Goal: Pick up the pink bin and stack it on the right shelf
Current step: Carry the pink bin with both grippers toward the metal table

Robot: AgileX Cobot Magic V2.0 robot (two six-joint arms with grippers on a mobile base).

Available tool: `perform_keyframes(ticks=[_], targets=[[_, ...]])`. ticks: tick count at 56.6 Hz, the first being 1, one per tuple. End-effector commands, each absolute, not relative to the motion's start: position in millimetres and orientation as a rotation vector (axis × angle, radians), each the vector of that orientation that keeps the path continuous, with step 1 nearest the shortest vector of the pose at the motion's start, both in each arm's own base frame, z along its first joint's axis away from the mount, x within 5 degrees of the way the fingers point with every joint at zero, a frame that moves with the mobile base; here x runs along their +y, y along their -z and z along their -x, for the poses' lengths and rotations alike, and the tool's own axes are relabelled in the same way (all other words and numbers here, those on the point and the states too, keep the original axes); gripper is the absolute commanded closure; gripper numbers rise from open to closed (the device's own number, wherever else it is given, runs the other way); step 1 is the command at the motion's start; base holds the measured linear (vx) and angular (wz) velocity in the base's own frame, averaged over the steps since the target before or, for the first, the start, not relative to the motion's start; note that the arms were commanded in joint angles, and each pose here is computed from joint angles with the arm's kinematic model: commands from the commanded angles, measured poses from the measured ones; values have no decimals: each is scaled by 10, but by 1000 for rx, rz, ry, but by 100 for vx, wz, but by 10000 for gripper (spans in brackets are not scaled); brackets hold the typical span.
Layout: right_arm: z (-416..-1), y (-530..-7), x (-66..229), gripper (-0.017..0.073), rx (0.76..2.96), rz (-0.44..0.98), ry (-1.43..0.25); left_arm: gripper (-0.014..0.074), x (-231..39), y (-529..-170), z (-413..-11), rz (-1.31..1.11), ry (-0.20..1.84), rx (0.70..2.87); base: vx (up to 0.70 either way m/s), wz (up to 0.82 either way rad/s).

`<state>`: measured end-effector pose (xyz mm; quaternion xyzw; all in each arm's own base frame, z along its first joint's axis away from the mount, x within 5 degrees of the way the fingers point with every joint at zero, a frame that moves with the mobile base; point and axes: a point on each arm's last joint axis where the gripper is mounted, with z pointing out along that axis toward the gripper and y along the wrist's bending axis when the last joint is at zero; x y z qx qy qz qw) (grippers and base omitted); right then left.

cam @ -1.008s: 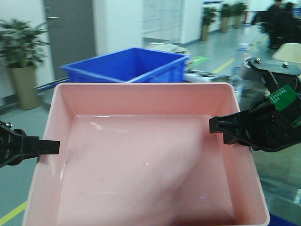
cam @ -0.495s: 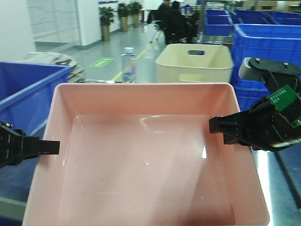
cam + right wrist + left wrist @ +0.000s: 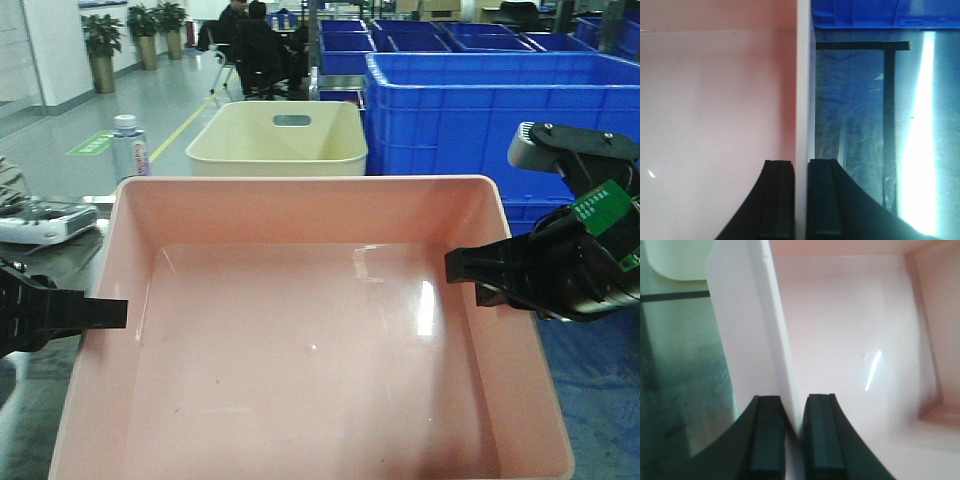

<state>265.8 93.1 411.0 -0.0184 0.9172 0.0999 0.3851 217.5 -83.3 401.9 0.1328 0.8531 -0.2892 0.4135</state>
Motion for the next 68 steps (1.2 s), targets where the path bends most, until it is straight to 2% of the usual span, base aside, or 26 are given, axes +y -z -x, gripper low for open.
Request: perform_keyframes(ticks=[1, 60, 68], targets=[[-2599, -4400, 937, 571, 2168, 52, -336, 592, -886, -4228, -2076, -328, 813, 2044, 15, -25], [-2599, -4400, 937, 571, 2168, 52, -336, 592, -877, -4240, -2098, -308, 801, 2025, 3, -4], [-2675, -4356, 965, 567, 2167, 54, -335, 592, -859, -4107, -2231, -299, 728, 2100, 0, 0]])
